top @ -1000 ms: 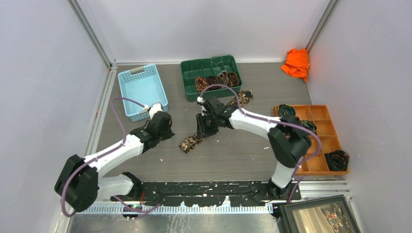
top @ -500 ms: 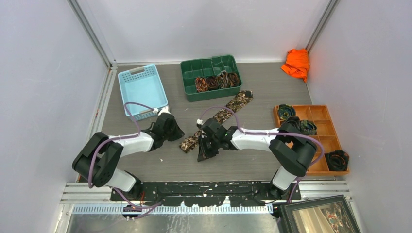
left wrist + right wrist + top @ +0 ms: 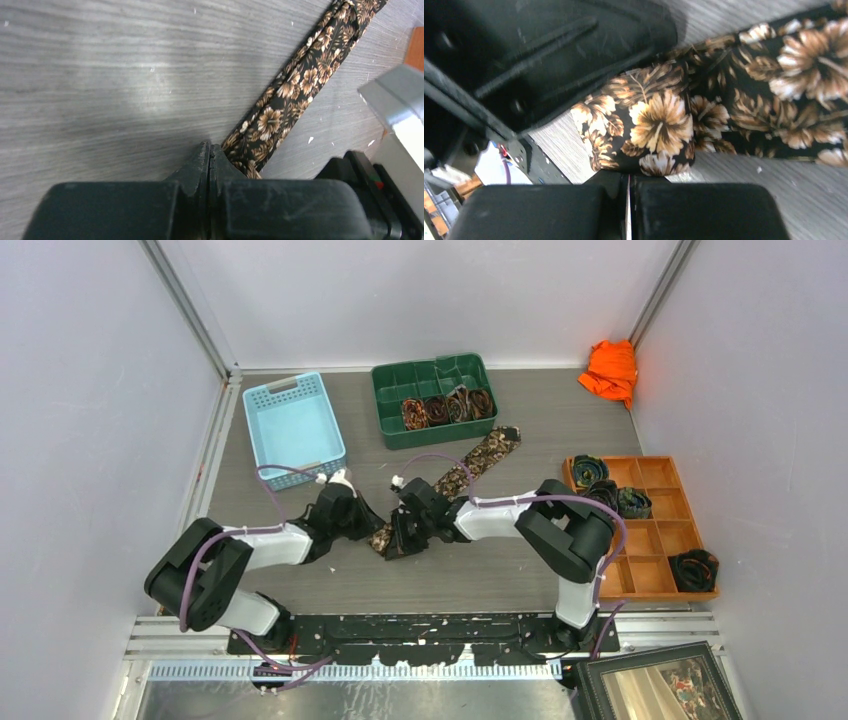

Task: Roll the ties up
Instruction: Roll the tie at the center of the board.

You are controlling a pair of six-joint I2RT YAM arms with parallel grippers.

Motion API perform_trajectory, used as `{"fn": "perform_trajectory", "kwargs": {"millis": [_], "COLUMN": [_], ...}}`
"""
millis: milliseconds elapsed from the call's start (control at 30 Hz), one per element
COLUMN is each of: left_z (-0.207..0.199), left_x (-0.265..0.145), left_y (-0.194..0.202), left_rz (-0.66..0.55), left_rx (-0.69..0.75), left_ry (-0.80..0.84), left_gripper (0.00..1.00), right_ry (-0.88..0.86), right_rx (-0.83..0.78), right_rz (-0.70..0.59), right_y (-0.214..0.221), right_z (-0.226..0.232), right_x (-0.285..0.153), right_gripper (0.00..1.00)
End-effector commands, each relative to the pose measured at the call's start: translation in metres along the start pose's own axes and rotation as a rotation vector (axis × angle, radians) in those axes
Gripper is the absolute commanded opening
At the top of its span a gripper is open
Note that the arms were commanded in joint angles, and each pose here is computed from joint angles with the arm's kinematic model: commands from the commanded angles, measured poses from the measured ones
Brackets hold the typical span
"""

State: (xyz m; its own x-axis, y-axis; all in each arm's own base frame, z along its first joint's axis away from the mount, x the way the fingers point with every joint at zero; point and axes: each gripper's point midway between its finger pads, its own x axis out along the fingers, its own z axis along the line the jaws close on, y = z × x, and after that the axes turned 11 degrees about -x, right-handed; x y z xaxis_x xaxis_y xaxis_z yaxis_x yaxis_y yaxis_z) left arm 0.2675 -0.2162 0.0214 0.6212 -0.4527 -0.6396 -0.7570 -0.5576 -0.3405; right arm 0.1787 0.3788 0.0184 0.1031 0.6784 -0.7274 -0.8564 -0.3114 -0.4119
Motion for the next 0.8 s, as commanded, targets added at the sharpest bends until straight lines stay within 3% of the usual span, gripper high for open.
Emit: {"fn": "perform_trajectory", "kwargs": {"millis": [0,300,533,600,767], "left_z": [0.015,0.034,0.019,0.008,-0.029], "left_x": [-0.012,-0.018,-0.031,-0.049,-0.129], "left_y": [0.017,0.019,-0.047,-0.076,-0.129], "left_rz": [0.028,-0.004,-0.201,-0.288,-0.511], "left_rx": [-0.029,-0.042,0.058,0.088,0.123], "left_ry": [-0.021,-0.064,-0.191,-0.234,-0.233], "left_gripper": [0.00,0.00,0.00,0.00,0.00], "right_ry": [-0.031,-0.029,0.066,0.140,0.319], "right_rx": [0.014,0.035,-0.075,-0.140,-0.324], "right_rz": [-0.073,-0.070,-0.085,-0.089,-0.120], "right_y": [-0.026,-0.024,-0.025,-0.027,-0.042], "right_z": [0.010,0.009,0.005,-0.001,-0.004], "right_x": [0.009,0.011,-0.029,-0.048,-0.093], "right_gripper": [0.01,0.01,0.05,0.13,0.54]}}
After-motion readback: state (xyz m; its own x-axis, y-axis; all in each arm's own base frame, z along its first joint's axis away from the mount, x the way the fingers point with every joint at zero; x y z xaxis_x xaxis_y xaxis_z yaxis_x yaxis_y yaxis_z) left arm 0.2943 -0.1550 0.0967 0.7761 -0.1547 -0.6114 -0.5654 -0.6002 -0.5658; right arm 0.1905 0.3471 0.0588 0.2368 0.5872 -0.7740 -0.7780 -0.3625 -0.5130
